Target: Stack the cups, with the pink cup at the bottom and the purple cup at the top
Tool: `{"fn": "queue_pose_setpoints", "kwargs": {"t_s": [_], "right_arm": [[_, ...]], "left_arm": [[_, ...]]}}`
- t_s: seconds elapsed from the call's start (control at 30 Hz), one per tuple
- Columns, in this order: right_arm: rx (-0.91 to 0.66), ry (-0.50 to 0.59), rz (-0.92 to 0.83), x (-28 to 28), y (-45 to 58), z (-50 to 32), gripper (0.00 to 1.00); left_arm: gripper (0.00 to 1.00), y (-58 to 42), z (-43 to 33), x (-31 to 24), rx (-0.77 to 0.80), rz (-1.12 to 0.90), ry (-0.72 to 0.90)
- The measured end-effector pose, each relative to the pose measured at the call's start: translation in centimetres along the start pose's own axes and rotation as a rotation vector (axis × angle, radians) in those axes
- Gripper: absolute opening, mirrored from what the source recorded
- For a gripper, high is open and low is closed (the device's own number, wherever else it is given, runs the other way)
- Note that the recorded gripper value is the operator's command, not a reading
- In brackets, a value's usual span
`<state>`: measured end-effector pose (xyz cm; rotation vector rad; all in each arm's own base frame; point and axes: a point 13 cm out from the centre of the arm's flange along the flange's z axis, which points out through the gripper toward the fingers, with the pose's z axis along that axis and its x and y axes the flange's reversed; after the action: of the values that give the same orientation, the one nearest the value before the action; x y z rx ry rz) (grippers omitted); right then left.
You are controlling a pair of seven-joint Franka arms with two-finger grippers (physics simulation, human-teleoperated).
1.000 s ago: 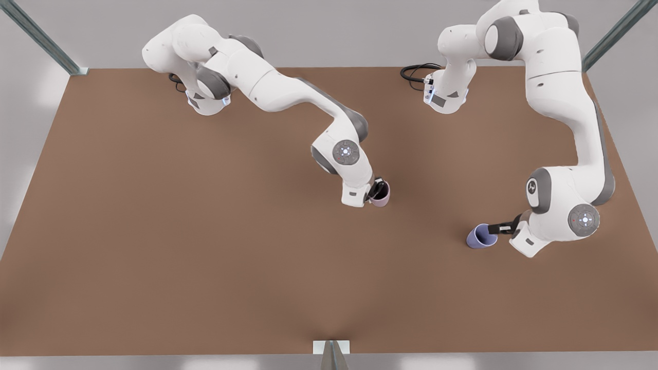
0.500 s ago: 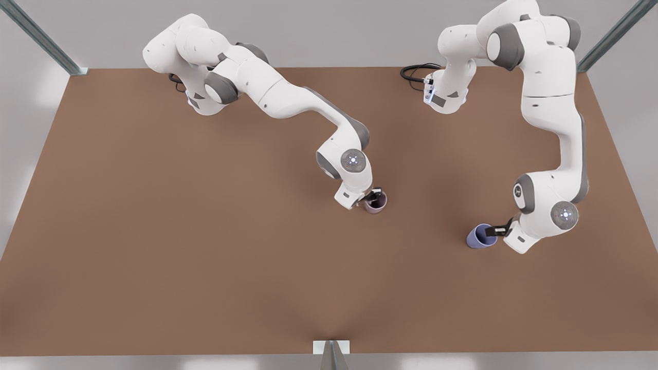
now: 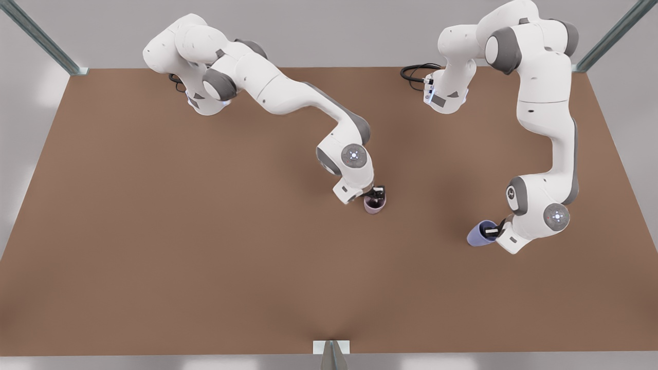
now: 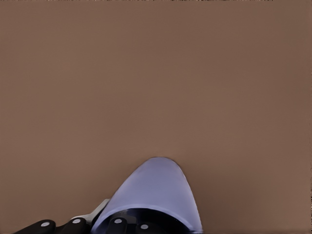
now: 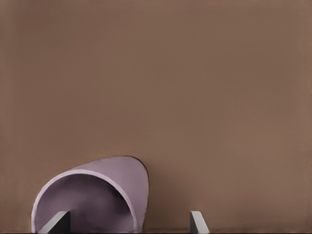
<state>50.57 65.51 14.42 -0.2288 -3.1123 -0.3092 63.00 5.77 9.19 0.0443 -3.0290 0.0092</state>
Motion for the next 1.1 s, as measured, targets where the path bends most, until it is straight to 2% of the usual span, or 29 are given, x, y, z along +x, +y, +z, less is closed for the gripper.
{"fn": "queue_pose_setpoints", "kwargs": {"t_s": [0.1, 0.17, 0.23, 0.3, 0.4, 0.47, 0.6, 0.73, 0.9, 1.1], "right_arm": [[-0.014, -0.004, 0.02, 0.3, 0.1, -5.8, 0.96], [0.011, -0.019, 0.061, -1.2, -3.5, -10.8, 1.0], [0.053, -0.061, 0.21, -8.1, -16.1, -19.2, 1.0], [-0.004, -0.111, 0.407, -16.5, -31.7, -29.7, 1.0], [0.017, -0.179, 0.564, -21.3, -51.2, -39.8, 1.0], [0.054, -0.179, 0.599, -21.3, -58.9, -42.6, 1.0], [0.118, -0.115, 0.436, -19.8, -58.1, -41.8, 1.0], [0.142, -0.106, 0.278, -20.4, -55.1, -42.2, 1.0], [0.156, -0.119, 0.232, -21.5, -58.6, -43.9, 1.0], [0.151, -0.147, 0.181, -21.7, -60.6, -48.1, 1.0]], "left_arm": [[0.23, -0.2, -1.4, -0.4, 0.002, 0.003, -0.014], [0.23, -0.5, -2.9, -0.7, 0.004, 0.007, -0.028], [0.23, -1.6, -5.9, -1.5, 0.007, 0.02, -0.051], [0.23, -4.8, -9.7, -1.4, 0.011, 0.057, -0.069], [0.23, -14.6, -15.4, 0.5, 0.053, 0.161, -0.076], [0.23, -23.0, -17.2, 3.3, 0.09, 0.239, -0.048], [0.23, -35.2, -18.2, 9.6, 0.146, 0.299, 0.026], [0.23, -40.3, -17.2, 14.5, 0.127, 0.267, 0.112], [0.23, -39.0, -15.2, 15.7, 0.063, 0.137, 0.19], [0.23, -37.2, -13.7, 15.1, -0.014, 0.02, 0.199]]}}
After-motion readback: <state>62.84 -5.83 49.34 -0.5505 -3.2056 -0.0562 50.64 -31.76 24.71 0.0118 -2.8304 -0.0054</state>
